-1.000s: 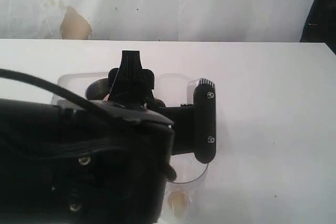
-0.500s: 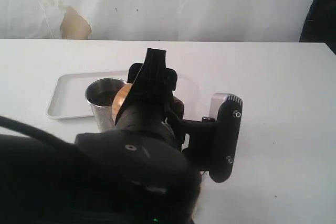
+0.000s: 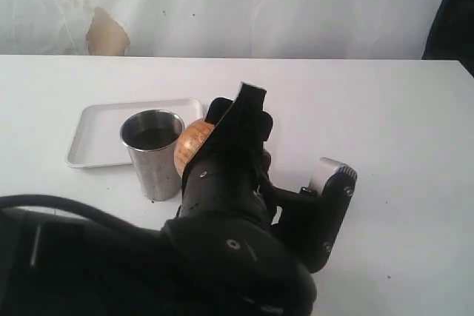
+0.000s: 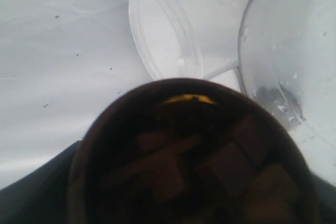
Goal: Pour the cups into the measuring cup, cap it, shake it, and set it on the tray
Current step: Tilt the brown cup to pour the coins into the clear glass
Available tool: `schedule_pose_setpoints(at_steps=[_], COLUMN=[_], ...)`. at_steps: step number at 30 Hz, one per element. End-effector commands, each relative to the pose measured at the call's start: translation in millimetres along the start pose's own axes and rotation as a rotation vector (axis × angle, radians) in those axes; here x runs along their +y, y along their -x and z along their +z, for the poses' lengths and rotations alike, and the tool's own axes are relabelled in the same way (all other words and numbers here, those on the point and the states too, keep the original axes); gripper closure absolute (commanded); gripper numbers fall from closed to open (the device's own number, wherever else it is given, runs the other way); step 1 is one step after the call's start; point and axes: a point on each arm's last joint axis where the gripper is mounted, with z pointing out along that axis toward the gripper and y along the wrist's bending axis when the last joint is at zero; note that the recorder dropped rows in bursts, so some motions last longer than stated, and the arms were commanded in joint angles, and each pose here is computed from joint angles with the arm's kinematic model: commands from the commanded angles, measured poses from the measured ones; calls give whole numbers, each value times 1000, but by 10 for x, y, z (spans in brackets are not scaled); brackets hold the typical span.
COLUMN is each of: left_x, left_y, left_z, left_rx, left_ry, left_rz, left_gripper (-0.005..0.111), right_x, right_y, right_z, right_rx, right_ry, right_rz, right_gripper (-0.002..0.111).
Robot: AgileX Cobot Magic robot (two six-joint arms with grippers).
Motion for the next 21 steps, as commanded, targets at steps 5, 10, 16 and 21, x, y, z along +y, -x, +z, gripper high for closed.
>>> schedule_pose_setpoints(at_steps=[5,10,16,21], left_x=[102,102,47,-23], left_y=[-3,-3,-22,-44], left_z=[-34,-33,1,32], left_rx=[0,1,13,22], left_ry=[82,87,141,161], left_rz=[100,127,229,276], left_gripper=[107,107,107,107], right_x=[2,2,14,19], right_y=[-2,-2,-2,-2], right_z=[1,1,1,1], right_rx=[-15,-15,-14,-14], right_ry=[5,5,27,36], right_rz=[1,1,-5,-8], right_gripper=[107,107,107,107])
